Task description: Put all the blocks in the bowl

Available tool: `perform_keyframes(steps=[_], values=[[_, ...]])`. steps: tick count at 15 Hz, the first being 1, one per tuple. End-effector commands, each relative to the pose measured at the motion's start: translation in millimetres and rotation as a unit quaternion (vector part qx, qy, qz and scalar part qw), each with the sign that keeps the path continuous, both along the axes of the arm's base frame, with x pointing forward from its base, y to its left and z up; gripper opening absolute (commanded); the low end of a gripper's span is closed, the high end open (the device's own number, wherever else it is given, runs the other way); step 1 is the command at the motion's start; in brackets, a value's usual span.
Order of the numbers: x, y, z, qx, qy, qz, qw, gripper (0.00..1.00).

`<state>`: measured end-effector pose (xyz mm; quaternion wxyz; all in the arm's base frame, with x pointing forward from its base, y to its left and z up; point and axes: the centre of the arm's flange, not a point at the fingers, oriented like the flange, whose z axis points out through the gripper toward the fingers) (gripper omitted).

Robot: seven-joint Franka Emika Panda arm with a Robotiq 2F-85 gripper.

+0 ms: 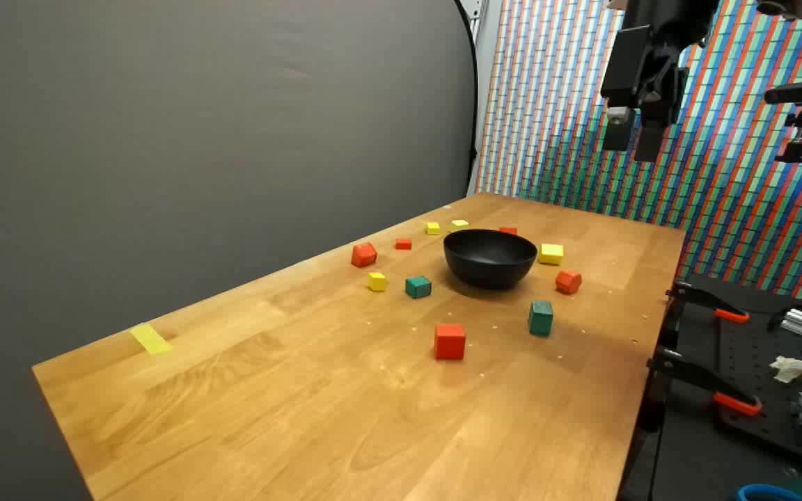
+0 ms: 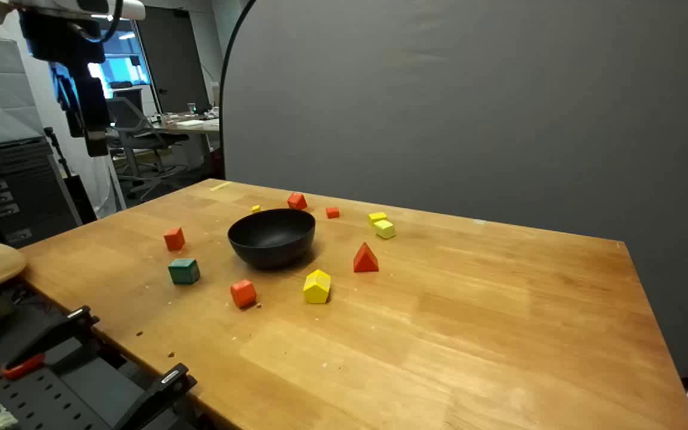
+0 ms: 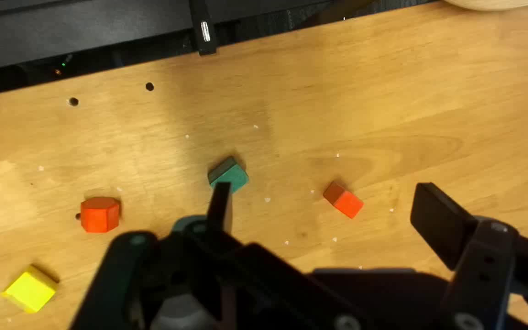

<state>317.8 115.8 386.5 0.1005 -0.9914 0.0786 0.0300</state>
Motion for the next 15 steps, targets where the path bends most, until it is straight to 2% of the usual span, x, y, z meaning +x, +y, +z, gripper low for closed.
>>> perform_keyframes(steps=[1,7,8,9,11,13,14,15], values=[[0,0,0,0.0,0.0,0.0,1.0,1.0],[0,0,1,0.0,-0.001,0.0,1.0,1.0],[2,-1,1,-0.013,-0.015,0.049,0.9986,1.0],[2,-1,3,-0.003,-0.011,0.087,0.9961,1.0],[10,3,2,-0.002,-0.023,0.138,0.9902,1.0],[23,13,0,0.003,-0.017,0.189,0.9818,1.0],[30,25,0,0.04,-0.001,0.197,0.9796,1.0],[8,11,-2,0.008,-0.019,0.16,0.9868,1.0]])
